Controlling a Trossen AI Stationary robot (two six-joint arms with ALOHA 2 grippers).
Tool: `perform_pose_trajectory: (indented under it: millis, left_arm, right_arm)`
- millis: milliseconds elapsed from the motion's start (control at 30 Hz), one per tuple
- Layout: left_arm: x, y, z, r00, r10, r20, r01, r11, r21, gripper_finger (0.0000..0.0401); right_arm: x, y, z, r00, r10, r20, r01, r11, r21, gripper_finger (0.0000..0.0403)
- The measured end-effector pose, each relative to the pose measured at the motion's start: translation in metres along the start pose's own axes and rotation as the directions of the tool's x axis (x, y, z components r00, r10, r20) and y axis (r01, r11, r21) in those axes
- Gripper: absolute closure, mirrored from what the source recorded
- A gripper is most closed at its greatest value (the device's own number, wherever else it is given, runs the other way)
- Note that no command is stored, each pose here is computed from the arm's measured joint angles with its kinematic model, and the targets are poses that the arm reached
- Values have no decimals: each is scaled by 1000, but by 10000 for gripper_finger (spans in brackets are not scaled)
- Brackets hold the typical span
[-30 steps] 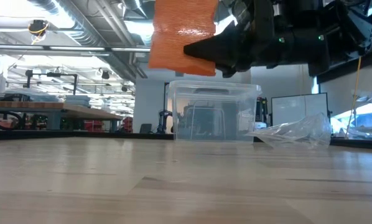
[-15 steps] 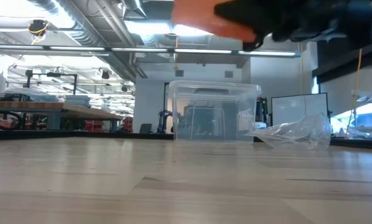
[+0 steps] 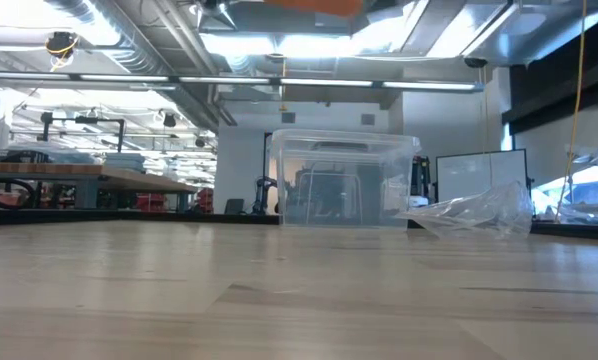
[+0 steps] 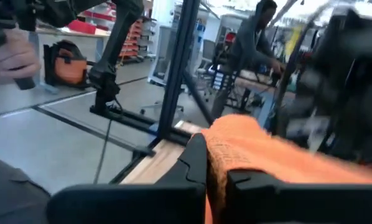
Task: Roll bandage
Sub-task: Roll the orange bandage
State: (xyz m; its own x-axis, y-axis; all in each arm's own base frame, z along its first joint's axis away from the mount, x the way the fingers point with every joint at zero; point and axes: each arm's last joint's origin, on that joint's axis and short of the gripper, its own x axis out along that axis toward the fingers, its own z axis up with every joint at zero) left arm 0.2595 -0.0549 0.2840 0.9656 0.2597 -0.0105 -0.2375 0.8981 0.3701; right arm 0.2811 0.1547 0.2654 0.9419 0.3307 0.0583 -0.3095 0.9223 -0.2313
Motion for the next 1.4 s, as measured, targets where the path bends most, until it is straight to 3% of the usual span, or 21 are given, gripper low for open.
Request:
perform_pose_trajectory:
  millis: [333, 433, 567, 667, 833, 1000, 1100, 1200, 1400]
  left_arm:
    - [15, -41, -23, 995, -83, -62, 88, 993, 82, 399]
    - [14, -56, -26, 992, -118, -50, 123, 987, 107, 399]
    - [9, -74, -23, 986, -166, -3, 165, 978, 126, 399]
    - [2, -84, -18, 980, -196, 36, 188, 968, 167, 399]
    - [-6, -93, -7, 975, -212, 62, 194, 955, 225, 398]
    - [-8, -96, -5, 978, -201, 50, 181, 949, 258, 398]
    - [-5, -94, -9, 980, -200, 19, 191, 956, 224, 398]
    - [-1, -91, -15, 980, -200, -20, 200, 962, 184, 398]
    - [5, -93, -26, 970, -232, -74, 238, 967, 87, 398]
  right_arm:
    - [16, -30, 61, 978, -207, -17, 202, 967, -158, 399]
    - [12, -47, 67, 958, -282, -46, 269, 946, -182, 399]
    - [5, -74, 65, 931, -353, -93, 341, 932, -124, 399]
    - [3, -93, 53, 916, -367, -163, 362, 930, -62, 398]
    - [-5, -115, 12, 897, -351, -269, 392, 913, 114, 398]
    - [-17, -116, -25, 895, -271, -355, 386, 868, 312, 398]
    - [-19, -112, -40, 883, -247, -399, 402, 837, 371, 391]
    - [-18, -110, -51, 865, -245, -437, 429, 813, 393, 356]
    - [-16, -109, -59, 850, -246, -466, 444, 812, 379, 236]
